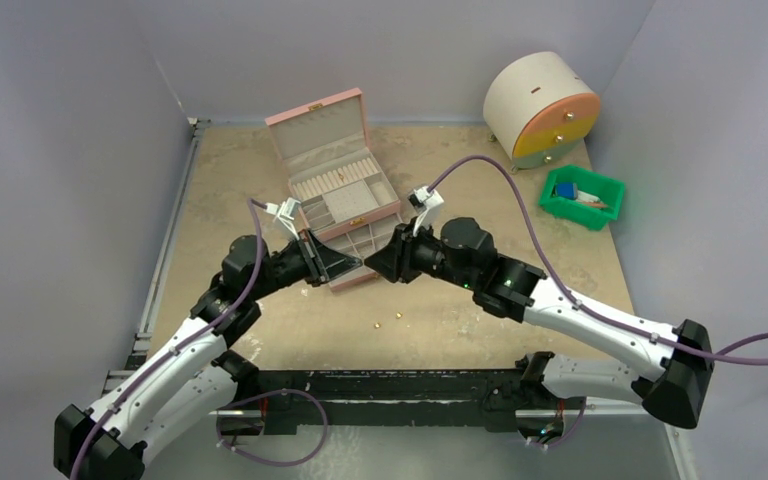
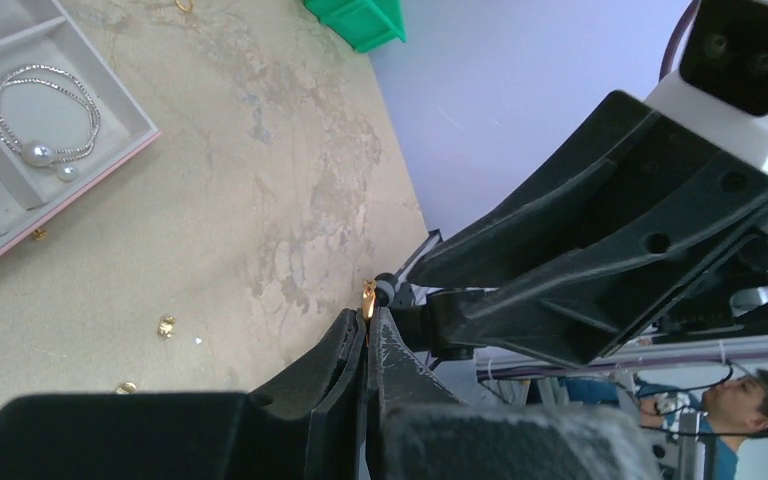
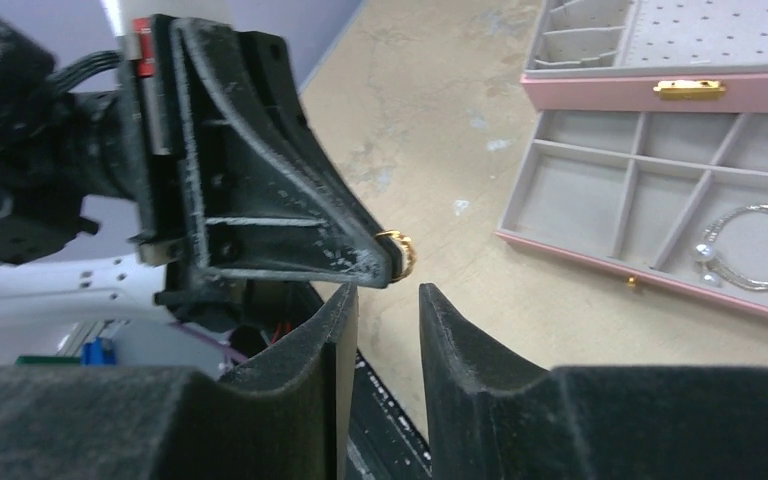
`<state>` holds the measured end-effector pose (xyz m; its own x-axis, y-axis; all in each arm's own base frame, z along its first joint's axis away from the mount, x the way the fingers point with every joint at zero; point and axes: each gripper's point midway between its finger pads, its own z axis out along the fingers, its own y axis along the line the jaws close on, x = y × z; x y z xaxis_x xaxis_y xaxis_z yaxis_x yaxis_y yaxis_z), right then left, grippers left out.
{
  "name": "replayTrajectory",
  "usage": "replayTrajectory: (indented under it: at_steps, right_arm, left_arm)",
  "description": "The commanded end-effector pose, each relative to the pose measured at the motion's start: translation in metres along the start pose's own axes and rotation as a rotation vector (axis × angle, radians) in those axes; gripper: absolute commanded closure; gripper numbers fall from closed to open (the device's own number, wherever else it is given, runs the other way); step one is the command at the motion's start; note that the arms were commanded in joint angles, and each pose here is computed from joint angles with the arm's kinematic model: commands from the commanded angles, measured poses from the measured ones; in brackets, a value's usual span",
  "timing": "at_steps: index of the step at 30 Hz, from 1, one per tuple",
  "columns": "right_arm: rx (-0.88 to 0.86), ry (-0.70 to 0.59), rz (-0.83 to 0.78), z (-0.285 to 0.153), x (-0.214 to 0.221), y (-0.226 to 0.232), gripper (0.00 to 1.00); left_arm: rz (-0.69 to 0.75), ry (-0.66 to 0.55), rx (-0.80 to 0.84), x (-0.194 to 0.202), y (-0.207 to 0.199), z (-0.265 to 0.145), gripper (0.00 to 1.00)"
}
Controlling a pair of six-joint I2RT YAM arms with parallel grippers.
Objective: Organize the mixed jewelry
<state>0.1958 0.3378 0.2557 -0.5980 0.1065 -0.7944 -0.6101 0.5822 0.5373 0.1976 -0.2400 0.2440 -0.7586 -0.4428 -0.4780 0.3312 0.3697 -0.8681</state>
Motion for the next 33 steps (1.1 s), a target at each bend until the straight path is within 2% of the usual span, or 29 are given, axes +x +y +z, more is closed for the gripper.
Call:
replayTrajectory:
  at_steps: [1,6,17,21,33]
  right_arm:
    - [-0.129,-0.021,-0.01,-0.02,-0.009,0.027,0.66]
    - [-0.236,-0.003,-0.042,-0.037,-0.008,0.044,0.62]
    - [-0.48,0.01,-0.058,-0.07,-0.011,0.062,0.6]
    - [-0.584,0.005,-0.037,-0.079,-0.011,0.066,0.59]
    - [-0.721,-0.022,-0.057,-0.073,-0.022,0.085,0.6]
  left_arm:
    - [0.102,0.017,0.087,-0.003,-0.025,-0.007,1.0]
    - [0.175,0.086,0.14,0.007,-0.036,-0.012,1.0]
    - [0.342,0.228,0.35,0.025,-0.084,-0.041,1.0]
    - [0.38,0.253,0.399,0.029,-0.094,-0.05,1.0]
    - [0.402,0.269,0.423,0.032,-0.099,-0.055,1.0]
